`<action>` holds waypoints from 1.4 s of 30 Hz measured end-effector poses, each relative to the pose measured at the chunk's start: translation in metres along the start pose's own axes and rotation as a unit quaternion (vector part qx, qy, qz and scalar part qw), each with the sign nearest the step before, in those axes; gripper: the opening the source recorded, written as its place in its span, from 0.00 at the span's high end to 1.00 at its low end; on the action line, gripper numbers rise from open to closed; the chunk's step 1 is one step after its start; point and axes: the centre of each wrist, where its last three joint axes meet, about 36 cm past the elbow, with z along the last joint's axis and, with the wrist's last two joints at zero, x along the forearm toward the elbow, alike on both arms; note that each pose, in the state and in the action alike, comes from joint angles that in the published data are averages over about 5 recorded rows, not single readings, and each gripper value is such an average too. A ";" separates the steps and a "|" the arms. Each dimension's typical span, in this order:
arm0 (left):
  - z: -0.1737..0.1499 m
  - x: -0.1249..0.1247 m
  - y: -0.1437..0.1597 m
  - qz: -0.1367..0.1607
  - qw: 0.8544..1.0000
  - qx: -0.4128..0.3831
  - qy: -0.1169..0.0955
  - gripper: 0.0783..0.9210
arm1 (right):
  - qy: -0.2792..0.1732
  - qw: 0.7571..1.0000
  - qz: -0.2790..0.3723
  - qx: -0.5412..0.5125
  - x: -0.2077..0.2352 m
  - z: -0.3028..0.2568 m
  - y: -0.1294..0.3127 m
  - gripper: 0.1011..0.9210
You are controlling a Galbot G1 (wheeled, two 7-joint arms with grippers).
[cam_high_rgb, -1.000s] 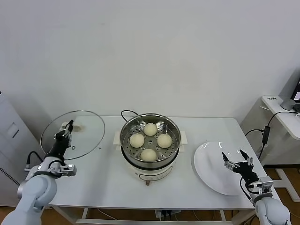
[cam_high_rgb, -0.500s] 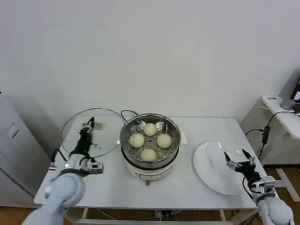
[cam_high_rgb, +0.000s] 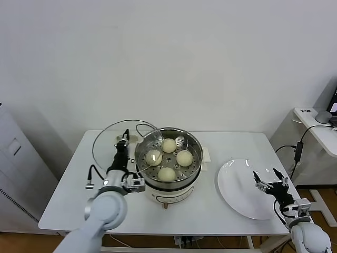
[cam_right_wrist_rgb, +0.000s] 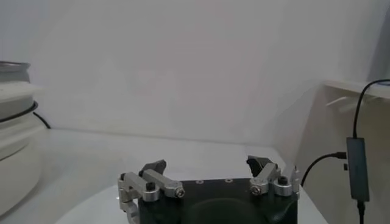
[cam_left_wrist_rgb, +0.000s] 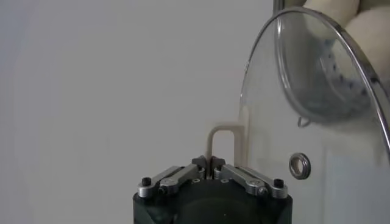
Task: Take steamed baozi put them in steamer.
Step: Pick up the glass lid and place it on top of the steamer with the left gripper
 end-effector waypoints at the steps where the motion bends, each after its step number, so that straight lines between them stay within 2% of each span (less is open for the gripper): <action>1: -0.004 -0.001 -0.001 0.001 1.000 0.000 0.000 0.97 | 0.000 1.000 0.000 -0.001 0.000 0.000 0.001 0.12; 15: -0.053 -0.006 -0.008 0.000 1.000 -0.001 -0.009 0.97 | -0.001 1.000 -0.002 -0.007 -0.004 0.003 0.006 0.12; 42: -0.122 -0.007 -0.028 0.017 0.999 0.004 -0.037 0.97 | 0.008 1.000 0.003 -0.010 0.001 0.016 -0.001 0.12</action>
